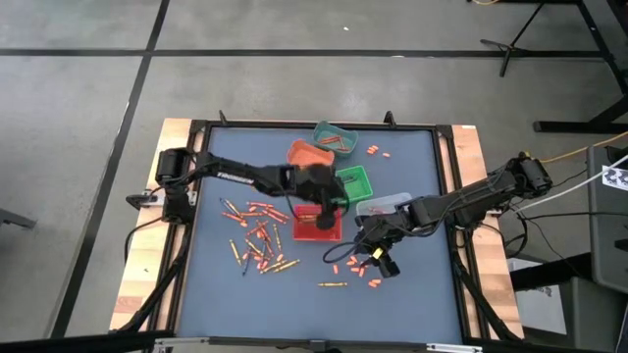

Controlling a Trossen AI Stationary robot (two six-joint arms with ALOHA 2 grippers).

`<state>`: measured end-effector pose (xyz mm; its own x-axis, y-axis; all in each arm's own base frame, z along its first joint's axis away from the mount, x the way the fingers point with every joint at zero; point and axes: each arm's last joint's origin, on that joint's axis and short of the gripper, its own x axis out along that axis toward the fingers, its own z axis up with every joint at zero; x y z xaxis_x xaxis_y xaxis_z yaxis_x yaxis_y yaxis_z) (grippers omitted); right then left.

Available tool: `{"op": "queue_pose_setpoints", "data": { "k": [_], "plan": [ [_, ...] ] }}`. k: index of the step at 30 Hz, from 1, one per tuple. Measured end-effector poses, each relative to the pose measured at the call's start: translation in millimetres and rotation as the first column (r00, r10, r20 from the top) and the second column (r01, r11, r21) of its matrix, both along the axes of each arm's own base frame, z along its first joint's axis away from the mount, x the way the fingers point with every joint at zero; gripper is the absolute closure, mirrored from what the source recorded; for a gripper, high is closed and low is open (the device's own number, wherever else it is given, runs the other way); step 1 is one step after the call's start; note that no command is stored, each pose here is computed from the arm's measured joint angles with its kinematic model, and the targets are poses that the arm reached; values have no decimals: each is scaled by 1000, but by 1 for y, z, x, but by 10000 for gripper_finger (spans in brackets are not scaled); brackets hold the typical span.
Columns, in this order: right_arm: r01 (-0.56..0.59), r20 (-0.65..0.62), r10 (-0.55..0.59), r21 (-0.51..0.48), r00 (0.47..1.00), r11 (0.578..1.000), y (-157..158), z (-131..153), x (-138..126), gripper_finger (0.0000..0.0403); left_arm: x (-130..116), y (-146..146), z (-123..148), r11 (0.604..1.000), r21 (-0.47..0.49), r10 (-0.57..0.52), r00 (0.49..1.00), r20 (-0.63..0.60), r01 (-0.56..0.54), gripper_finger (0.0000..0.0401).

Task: Sort crayons
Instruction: Put the yellow crayon into the red bin

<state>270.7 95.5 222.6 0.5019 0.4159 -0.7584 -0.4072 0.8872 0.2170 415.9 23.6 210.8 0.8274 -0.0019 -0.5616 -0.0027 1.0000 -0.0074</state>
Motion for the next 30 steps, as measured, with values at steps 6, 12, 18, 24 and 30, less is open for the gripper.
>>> {"op": "queue_pose_setpoints", "data": {
  "k": [6, 12, 18, 24, 30],
  "plan": [
    [19, -33, -21, -42, 999, 999, -2, -3, -3, 223, -7, -56, -8, 994, -81, -78, 991, -106, 70, 311],
    [98, -13, -101, -151, 995, 984, -6, -5, -3, 223, -14, -103, -9, 983, -121, -153, 981, -119, 139, 311],
    [150, 16, -150, -216, 989, 965, -9, -5, -2, 223, -22, -142, -11, 982, -154, -133, 983, -123, 113, 311],
    [120, 30, -117, -249, 993, 961, -9, -5, -2, 223, -29, -180, -29, 990, -105, -107, 986, -132, 93, 311],
    [123, 34, -119, -261, 992, 957, -10, -5, -2, 223, -31, -200, -47, 994, -62, -102, 986, -130, 95, 311]
  ]
}}
